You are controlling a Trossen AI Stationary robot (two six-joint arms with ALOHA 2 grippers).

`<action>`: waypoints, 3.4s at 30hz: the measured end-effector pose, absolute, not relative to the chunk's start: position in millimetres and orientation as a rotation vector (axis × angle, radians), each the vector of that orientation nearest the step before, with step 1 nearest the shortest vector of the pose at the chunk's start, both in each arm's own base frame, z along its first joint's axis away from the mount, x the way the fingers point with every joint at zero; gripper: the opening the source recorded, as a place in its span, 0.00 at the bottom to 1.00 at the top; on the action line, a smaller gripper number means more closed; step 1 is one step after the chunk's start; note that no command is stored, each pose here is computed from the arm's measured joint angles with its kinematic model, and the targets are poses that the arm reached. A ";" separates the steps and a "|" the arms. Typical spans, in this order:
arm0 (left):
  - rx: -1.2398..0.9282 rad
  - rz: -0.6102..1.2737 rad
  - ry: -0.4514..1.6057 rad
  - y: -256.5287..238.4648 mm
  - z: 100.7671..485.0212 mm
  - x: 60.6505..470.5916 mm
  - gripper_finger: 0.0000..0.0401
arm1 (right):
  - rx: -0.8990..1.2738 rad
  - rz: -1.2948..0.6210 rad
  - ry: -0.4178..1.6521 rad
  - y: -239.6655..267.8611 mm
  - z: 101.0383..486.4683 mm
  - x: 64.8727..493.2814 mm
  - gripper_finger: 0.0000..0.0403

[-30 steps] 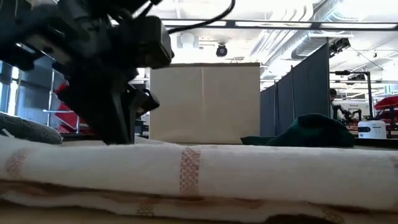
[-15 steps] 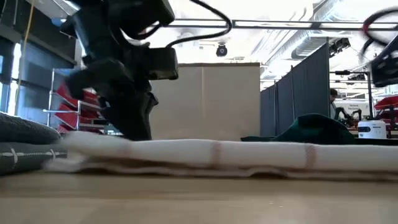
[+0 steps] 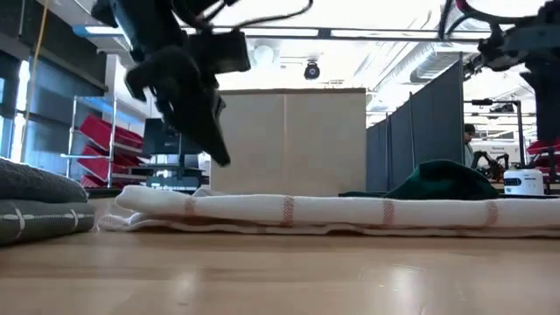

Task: Fold towel
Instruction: Fold the white checkered towel

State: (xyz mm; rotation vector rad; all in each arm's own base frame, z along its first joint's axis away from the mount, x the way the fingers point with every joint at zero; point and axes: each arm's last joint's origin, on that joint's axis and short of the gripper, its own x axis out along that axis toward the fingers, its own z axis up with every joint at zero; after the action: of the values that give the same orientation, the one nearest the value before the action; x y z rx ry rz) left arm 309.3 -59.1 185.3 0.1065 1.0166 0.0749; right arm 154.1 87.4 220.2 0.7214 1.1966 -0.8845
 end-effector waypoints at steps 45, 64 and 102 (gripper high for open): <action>0.084 -0.002 0.806 -85.3 100.3 233.9 0.00 | 1.088 -1.063 1.280 107.6 191.7 137.7 0.03; 0.176 0.104 0.675 -103.4 82.2 275.3 0.00 | 0.846 -0.814 1.143 137.3 260.0 290.5 0.03; 0.393 0.203 0.648 -124.4 88.7 260.8 0.00 | 0.620 -0.598 0.974 113.7 268.3 394.0 0.54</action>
State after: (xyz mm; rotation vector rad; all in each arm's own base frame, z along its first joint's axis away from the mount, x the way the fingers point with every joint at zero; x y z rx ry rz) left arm 260.8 -124.4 88.7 0.3926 0.6475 0.2033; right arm 394.0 113.7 268.3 0.6196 0.9741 -0.5981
